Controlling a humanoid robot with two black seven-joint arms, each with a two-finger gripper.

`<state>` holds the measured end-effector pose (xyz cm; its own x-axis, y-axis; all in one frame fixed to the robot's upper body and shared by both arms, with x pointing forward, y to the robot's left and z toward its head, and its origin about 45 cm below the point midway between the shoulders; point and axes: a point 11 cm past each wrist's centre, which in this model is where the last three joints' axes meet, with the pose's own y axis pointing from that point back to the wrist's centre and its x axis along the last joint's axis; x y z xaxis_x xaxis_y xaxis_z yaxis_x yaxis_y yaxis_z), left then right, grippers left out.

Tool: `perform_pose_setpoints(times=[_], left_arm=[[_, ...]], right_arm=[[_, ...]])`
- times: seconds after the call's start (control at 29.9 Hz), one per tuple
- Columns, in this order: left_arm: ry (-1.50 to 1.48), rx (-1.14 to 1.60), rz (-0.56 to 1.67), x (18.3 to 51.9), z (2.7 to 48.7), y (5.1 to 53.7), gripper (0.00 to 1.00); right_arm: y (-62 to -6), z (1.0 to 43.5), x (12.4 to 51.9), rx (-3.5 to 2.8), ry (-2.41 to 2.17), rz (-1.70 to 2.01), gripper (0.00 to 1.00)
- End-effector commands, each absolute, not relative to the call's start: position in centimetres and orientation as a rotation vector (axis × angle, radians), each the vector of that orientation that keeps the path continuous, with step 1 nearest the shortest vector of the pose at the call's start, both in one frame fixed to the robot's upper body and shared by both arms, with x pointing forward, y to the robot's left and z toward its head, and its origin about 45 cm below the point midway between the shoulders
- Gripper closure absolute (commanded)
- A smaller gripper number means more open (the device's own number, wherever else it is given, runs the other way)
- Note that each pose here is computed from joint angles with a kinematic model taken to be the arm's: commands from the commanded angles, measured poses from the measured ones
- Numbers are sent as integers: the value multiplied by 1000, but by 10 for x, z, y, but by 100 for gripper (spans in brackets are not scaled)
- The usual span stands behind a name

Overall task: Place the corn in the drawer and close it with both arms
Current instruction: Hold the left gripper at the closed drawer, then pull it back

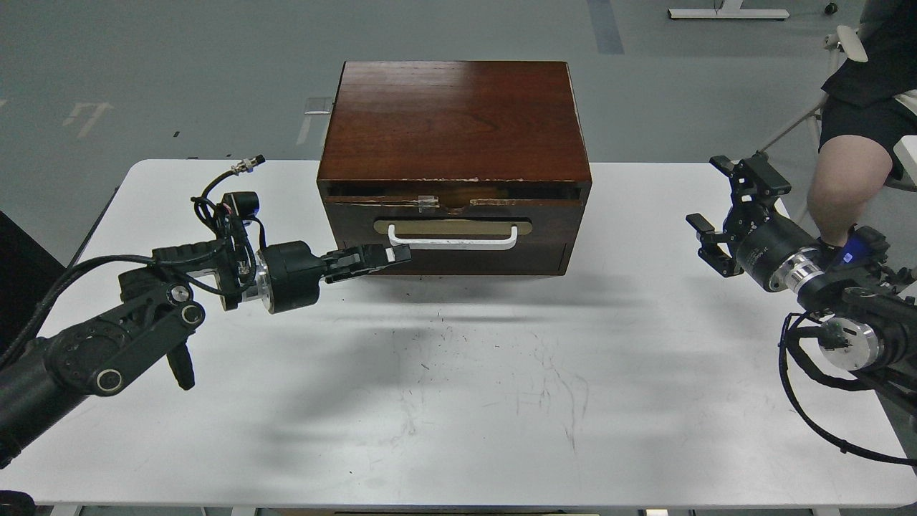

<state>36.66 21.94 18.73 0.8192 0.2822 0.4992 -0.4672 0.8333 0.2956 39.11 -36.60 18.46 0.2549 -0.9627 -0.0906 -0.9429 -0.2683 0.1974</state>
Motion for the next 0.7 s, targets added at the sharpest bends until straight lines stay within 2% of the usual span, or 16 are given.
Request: perform_pose_setpoints(times=[0.0, 0.2, 0.67], left_arm=[[-461, 427, 418, 372, 189, 218, 100], [-466, 431, 432, 382, 191, 216, 100], [-444, 407, 444, 382, 196, 219, 100]], right_arm=[[-374, 188, 391, 2390, -1847, -279, 0], [-380, 190, 390, 2378, -1858, -270, 0], [-385, 188, 387, 2364, -1862, -274, 0]])
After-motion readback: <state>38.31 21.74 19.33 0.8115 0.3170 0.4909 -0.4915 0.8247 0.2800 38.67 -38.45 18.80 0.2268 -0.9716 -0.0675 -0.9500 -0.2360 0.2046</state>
